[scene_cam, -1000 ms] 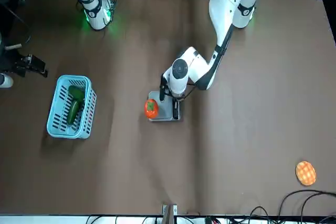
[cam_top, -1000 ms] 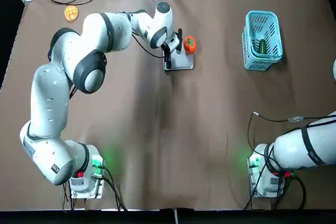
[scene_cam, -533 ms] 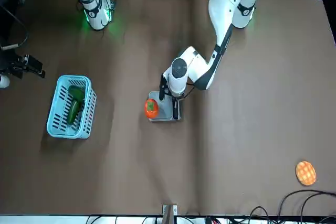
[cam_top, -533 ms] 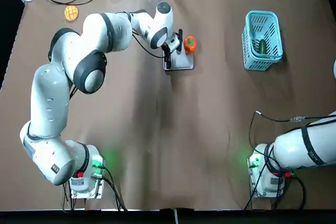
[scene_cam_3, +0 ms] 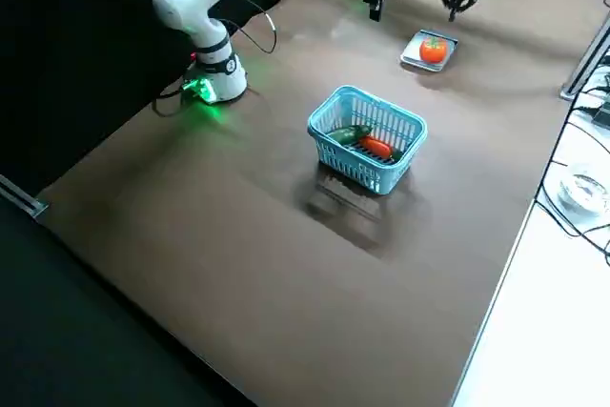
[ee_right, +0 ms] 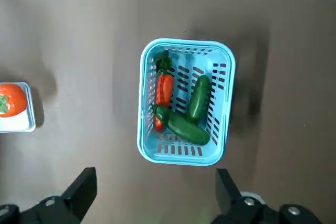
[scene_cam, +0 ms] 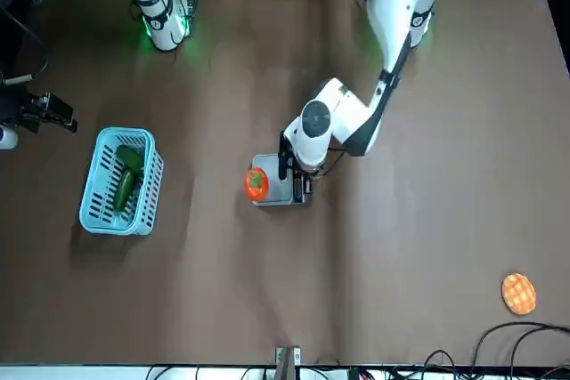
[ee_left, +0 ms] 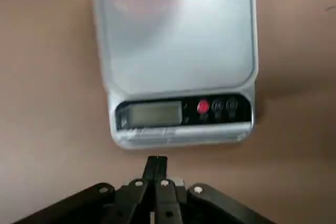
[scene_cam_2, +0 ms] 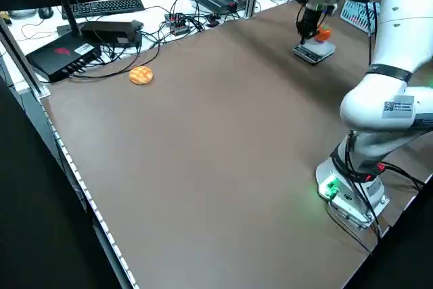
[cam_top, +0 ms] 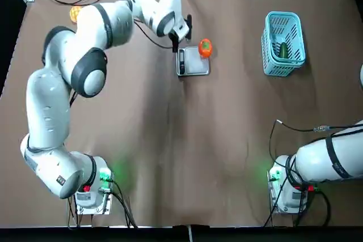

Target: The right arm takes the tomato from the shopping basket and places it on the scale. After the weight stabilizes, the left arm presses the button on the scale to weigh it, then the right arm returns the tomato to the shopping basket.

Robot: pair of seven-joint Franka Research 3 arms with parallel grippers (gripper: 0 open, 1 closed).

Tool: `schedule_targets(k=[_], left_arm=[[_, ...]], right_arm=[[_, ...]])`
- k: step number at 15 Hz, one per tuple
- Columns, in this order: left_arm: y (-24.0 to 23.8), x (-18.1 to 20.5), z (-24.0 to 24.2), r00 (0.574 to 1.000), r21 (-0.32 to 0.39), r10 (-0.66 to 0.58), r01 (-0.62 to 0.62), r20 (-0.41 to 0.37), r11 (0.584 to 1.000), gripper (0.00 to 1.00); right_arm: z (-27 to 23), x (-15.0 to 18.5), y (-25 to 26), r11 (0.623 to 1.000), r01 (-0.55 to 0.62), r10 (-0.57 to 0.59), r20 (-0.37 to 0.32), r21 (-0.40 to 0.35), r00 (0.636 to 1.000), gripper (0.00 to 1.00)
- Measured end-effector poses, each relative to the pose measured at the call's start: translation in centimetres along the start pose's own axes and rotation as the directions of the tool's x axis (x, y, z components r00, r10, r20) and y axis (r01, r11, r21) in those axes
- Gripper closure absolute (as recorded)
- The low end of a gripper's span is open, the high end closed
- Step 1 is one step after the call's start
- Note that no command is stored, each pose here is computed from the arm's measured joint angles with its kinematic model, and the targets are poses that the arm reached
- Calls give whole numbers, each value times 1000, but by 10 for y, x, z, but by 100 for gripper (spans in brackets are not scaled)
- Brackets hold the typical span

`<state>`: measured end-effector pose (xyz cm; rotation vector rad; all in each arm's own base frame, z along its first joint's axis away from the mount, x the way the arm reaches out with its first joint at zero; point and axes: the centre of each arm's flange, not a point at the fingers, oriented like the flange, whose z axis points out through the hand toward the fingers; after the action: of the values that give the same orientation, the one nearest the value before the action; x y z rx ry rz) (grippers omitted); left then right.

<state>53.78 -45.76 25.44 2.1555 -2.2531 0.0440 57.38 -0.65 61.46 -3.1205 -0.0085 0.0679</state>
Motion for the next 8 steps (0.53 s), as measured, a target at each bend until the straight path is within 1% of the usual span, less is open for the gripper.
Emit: schedule_targets(k=[3, 4, 6, 7, 8], left_arm=[[-16, -24, -57, 999, 22, -37, 37, -1, 999, 99], [-23, -34, -76, 998, 35, -55, 55, -6, 998, 99], [-36, -58, -110, 995, 64, -93, 94, -20, 994, 98], [-43, -72, -125, 993, 74, -114, 115, -24, 991, 97], [-48, -85, -139, 991, 82, -134, 136, -26, 987, 92]], right_arm=[[8, 1, -9, 1000, 16, -16, 15, 1, 1000, 0], [14, 3, -16, 1000, 29, -29, 24, 2, 999, 1], [24, 9, -39, 998, 65, -65, 20, 11, 998, 2], [28, 12, -53, 996, 84, -84, 16, 32, 996, 2], [35, 15, -67, 992, 96, -97, 13, 77, 995, 2]])
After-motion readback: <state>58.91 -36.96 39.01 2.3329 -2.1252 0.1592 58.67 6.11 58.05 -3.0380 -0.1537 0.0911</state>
